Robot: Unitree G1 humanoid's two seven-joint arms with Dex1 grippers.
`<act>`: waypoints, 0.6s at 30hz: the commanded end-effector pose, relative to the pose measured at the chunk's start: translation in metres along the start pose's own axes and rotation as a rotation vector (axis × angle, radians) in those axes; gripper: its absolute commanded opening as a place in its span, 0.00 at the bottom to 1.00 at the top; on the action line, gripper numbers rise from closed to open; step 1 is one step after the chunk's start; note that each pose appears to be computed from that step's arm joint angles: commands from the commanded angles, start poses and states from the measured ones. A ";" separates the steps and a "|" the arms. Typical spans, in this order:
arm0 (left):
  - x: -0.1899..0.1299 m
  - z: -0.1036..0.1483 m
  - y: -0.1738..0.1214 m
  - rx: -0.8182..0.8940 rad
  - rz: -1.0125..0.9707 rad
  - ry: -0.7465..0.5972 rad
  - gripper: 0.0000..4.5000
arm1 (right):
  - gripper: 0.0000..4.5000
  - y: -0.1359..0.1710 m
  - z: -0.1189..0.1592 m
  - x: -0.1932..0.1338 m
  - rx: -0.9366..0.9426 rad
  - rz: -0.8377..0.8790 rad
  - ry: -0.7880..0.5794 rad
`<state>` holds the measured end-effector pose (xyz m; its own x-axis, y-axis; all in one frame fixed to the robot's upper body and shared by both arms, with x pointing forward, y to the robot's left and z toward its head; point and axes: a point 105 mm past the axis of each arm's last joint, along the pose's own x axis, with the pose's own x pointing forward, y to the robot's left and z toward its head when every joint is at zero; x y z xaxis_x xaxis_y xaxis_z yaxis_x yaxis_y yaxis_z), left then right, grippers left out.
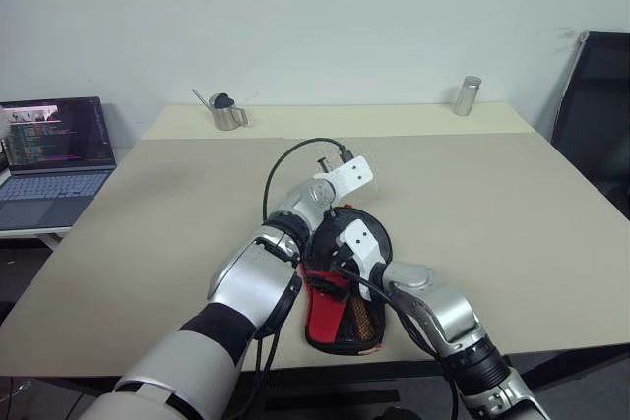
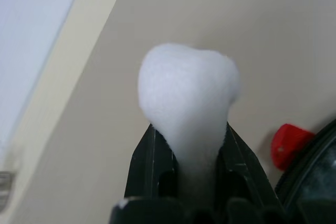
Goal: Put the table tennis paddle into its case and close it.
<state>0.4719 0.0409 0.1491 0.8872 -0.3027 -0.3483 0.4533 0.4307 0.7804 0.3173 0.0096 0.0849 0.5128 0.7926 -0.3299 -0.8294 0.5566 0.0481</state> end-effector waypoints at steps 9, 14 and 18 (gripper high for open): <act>-0.005 0.058 0.023 0.343 0.208 -0.119 0.08 | 1.00 0.019 -0.029 0.001 0.114 0.040 0.104; -0.008 0.065 0.032 0.466 0.287 -0.125 0.08 | 1.00 0.020 -0.029 0.001 0.126 0.034 0.100; -0.011 0.085 0.028 0.523 0.326 -0.194 0.08 | 1.00 0.022 -0.027 0.003 0.125 0.037 0.096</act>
<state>0.4722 0.0161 0.1701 0.9447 -0.2947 -0.1436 0.1715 0.0708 0.9826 0.3050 0.0161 0.0868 0.5094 0.7966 -0.3254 -0.8199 0.5641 0.0976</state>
